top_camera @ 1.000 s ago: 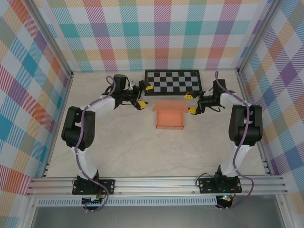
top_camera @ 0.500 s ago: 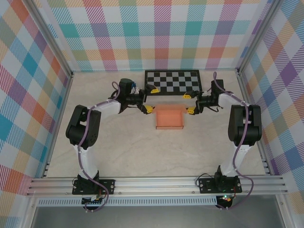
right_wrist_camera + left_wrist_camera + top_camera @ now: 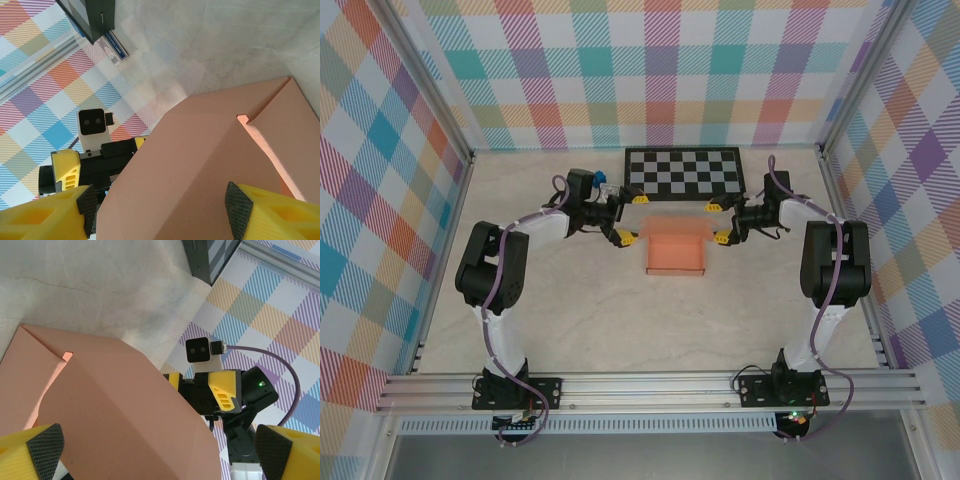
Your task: Fold the paper box
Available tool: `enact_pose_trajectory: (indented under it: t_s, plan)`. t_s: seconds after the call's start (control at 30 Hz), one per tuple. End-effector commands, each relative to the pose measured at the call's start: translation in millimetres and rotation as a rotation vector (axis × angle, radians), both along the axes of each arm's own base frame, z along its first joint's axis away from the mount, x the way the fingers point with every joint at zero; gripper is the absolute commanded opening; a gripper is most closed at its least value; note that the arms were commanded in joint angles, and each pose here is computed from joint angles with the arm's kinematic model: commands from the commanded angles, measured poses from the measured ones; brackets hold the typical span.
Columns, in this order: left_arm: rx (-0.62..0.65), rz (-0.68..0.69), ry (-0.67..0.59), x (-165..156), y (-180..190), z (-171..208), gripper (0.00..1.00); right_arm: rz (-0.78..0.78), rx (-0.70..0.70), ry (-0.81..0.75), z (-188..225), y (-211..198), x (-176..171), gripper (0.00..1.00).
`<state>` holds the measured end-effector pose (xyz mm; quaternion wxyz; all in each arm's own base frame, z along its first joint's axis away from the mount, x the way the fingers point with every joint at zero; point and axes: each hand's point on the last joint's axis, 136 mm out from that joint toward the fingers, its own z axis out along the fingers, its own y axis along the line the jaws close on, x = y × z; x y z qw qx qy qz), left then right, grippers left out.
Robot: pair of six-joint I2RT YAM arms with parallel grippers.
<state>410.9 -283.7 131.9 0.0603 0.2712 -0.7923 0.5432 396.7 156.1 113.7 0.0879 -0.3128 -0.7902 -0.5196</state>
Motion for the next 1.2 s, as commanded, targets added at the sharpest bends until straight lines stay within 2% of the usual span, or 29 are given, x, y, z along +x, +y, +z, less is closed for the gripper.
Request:
enact_pose_trajectory:
  t_s: [0.0,0.23,0.53,0.77,1.03,1.17]
  plan:
    - [-0.034,-0.031,-0.068,-2.1,-4.8,35.2,1.0,0.019,0.009,-0.017,14.9,3.4,-9.7,0.72]
    - [-0.05,-0.055,-0.085,-5.2,-9.3,51.8,1.0,0.036,0.013,-0.019,17.3,4.1,-15.1,0.75]
    - [-0.071,-0.084,-0.043,-22.2,-35.5,45.8,1.0,-0.005,-0.012,0.004,14.1,4.8,-24.5,0.76]
    - [-0.091,-0.08,-0.026,-28.5,-53.1,43.0,1.0,-0.027,-0.023,0.011,9.6,27.0,-30.6,0.76]
    - [-0.081,-0.092,-0.035,-28.8,-60.1,27.7,1.0,0.016,-0.074,-0.022,10.0,26.8,-28.9,0.68]
    - [-0.006,-0.128,-0.046,-33.8,-48.3,2.8,1.0,0.049,-0.112,-0.03,2.3,24.5,-31.4,0.63]
